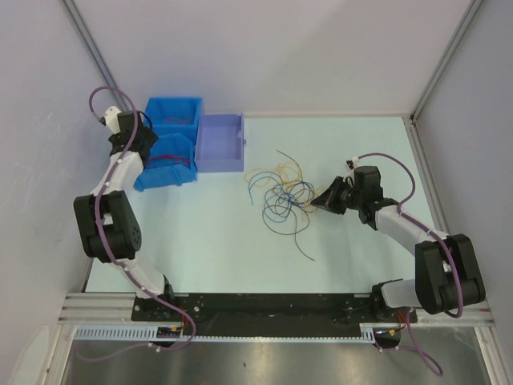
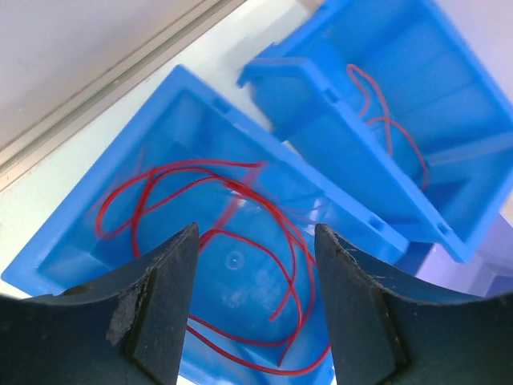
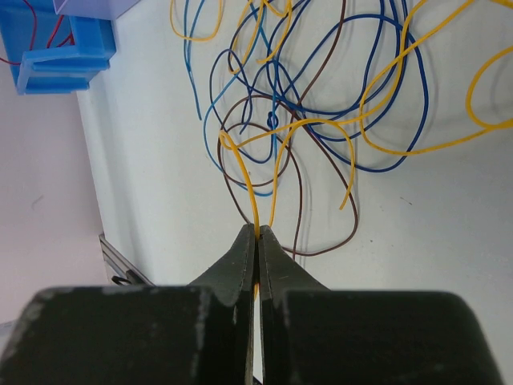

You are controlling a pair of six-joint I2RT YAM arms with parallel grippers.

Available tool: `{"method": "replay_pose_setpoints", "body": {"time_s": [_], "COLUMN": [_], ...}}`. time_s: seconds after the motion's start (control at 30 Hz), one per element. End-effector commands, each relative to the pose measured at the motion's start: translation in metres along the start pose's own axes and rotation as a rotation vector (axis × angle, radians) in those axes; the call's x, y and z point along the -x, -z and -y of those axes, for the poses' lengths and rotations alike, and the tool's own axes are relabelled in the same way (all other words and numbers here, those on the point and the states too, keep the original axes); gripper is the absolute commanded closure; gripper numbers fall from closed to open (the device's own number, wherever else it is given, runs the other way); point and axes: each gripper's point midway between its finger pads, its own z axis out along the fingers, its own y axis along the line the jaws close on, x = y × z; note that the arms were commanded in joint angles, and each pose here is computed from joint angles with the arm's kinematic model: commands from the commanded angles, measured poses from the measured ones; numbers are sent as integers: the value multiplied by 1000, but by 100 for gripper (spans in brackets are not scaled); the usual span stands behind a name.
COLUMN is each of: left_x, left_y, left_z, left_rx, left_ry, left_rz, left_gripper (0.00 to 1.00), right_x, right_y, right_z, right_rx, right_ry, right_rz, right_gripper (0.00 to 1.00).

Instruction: Untangle the cables

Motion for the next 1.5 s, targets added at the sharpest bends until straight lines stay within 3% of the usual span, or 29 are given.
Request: {"method": "replay_pose_setpoints", "body": {"time_s": [0.0, 0.33, 0.5, 0.67, 0.7, 0.9, 1.1, 1.27, 1.47], "left_x": [45, 42, 43, 11, -17, -54, -69, -73, -103], "left_y": [22, 16, 51, 73, 71, 99, 115, 132, 180], "left_z": [18, 26, 54, 33, 15, -37, -29, -8, 63], "left_rx": [-32, -62, -193, -154, -131, -101, -210, -326, -570], "left_ry": [-7, -24, -57, -25, -13, 59, 33, -7, -121], "left_rz": [108, 89, 155, 124, 78, 96, 61, 49, 10], "left_gripper": [36, 42, 36, 37, 37, 41, 44, 39, 38], "right_x": [5, 6, 7, 12, 12, 13, 19, 28, 53], "right_y": [2, 1, 0, 3, 3, 7, 9, 16, 41], "right_z": [-5, -4, -4, -10, -12, -21, -39, -58, -127], "right_rx": [24, 21, 23, 33, 37, 26, 15, 14, 119], "right_ry": [36, 42, 42, 37, 37, 56, 88, 119, 208], "right_rz": [22, 27, 28, 47, 48, 58, 81, 113, 168], "right_gripper": [100, 100, 100, 100, 100, 100, 100, 100, 100]}}
